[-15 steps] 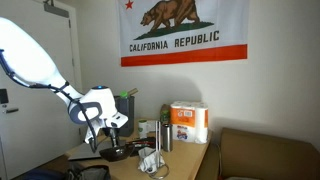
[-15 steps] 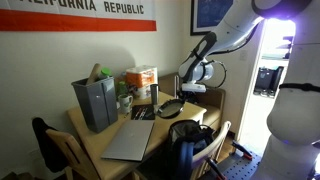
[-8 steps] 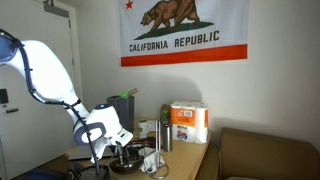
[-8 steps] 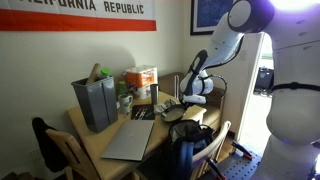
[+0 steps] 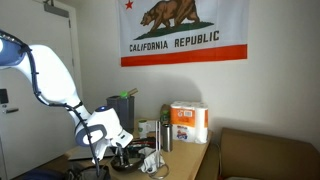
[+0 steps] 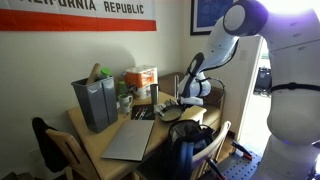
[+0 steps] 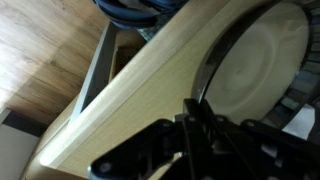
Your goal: Place the bowl on the table
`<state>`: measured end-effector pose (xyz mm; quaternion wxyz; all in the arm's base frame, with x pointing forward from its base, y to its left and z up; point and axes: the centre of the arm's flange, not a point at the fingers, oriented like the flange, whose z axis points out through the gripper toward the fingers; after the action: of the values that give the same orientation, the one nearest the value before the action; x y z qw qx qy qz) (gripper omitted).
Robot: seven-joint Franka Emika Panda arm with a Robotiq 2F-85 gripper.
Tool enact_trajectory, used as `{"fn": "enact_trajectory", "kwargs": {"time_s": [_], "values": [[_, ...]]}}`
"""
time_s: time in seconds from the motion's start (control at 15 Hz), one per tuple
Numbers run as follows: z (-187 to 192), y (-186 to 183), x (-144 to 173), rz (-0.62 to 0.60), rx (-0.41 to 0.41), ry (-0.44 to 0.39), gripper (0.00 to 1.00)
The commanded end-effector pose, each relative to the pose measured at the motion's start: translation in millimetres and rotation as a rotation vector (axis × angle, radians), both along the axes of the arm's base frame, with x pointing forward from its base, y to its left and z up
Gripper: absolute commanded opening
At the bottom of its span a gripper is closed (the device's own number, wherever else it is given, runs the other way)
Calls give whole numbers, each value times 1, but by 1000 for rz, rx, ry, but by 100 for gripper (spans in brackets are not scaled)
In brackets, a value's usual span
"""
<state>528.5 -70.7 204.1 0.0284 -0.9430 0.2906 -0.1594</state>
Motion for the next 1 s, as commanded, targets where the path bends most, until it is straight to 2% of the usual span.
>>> {"fn": "enact_trajectory", "kwargs": {"time_s": [0.0,0.07,0.13,0.2,0.27,0.8,0.93], "values": [[-1,13,-3,-19,29,-1,5],[-2,14,-4,-23,33,4,5],[-4,16,-6,-26,38,13,33],[-5,17,-8,-26,39,19,34],[-7,18,-10,-25,41,28,39],[-8,22,-12,-33,35,47,99],[0,27,-11,-7,42,64,100]]}}
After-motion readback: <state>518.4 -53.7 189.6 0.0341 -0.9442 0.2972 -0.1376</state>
